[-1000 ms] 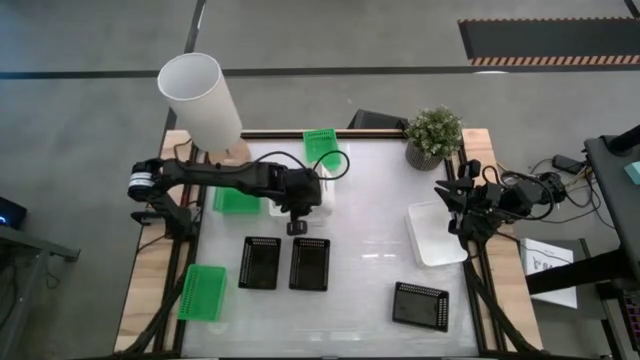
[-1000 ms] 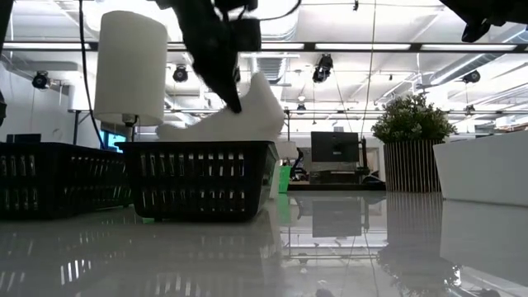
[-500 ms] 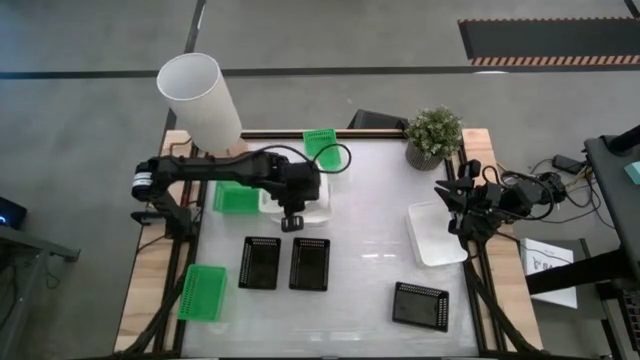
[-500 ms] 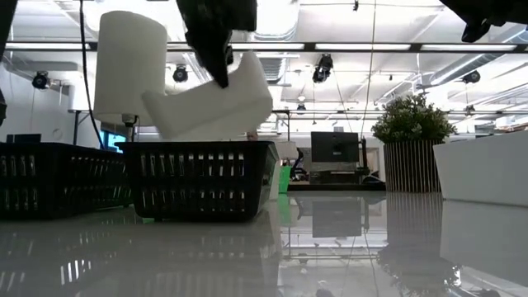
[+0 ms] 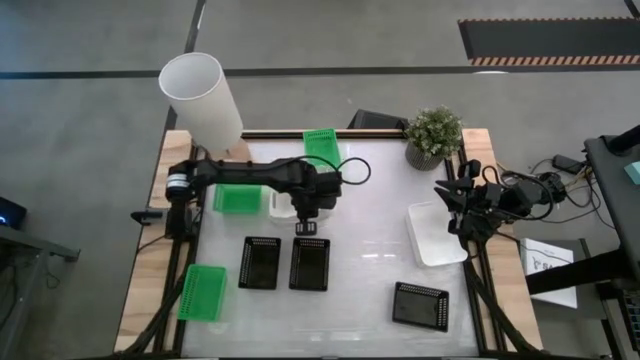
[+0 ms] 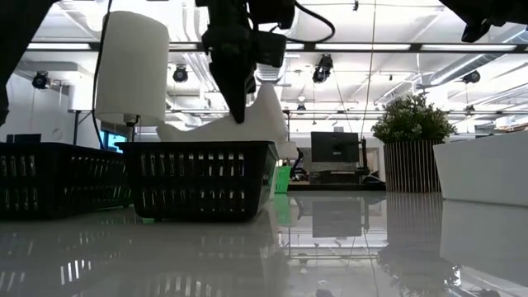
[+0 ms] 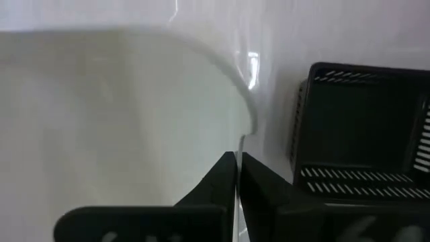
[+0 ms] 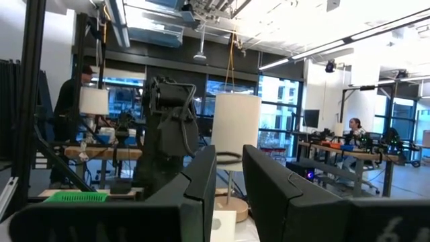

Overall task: Stack baskets by color
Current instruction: Stack the center white bin on top of the left white bin

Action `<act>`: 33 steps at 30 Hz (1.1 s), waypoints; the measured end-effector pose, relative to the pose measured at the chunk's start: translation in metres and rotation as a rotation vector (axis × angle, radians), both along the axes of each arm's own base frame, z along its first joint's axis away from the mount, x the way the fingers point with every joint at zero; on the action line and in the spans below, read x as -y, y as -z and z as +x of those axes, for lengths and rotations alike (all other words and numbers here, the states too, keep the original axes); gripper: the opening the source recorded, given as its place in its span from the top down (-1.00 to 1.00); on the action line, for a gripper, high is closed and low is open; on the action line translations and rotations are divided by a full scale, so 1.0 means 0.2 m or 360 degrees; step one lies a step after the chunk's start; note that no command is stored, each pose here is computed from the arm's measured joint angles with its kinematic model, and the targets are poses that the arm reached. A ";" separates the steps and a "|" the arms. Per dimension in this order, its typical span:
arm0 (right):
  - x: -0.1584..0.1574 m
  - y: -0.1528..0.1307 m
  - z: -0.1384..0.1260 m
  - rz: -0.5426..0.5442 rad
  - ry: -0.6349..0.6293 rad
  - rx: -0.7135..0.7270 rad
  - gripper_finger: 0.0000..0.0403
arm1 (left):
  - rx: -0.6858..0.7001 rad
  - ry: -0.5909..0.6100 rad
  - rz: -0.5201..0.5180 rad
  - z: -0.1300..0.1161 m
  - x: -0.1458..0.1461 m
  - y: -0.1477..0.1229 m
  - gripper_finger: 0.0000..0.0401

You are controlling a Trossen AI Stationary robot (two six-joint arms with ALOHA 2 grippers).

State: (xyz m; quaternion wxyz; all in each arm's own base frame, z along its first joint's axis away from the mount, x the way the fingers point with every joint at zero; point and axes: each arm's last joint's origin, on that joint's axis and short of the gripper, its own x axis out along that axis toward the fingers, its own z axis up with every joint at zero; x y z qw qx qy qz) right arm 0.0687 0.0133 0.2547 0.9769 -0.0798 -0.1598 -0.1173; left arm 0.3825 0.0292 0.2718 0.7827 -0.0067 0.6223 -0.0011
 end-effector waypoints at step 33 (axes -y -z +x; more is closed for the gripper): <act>-0.01 0.05 0.02 0.0077 -0.0049 -0.0125 0.66 | 0.0149 -0.0056 0.0267 -0.33 0.15 0.07 0.07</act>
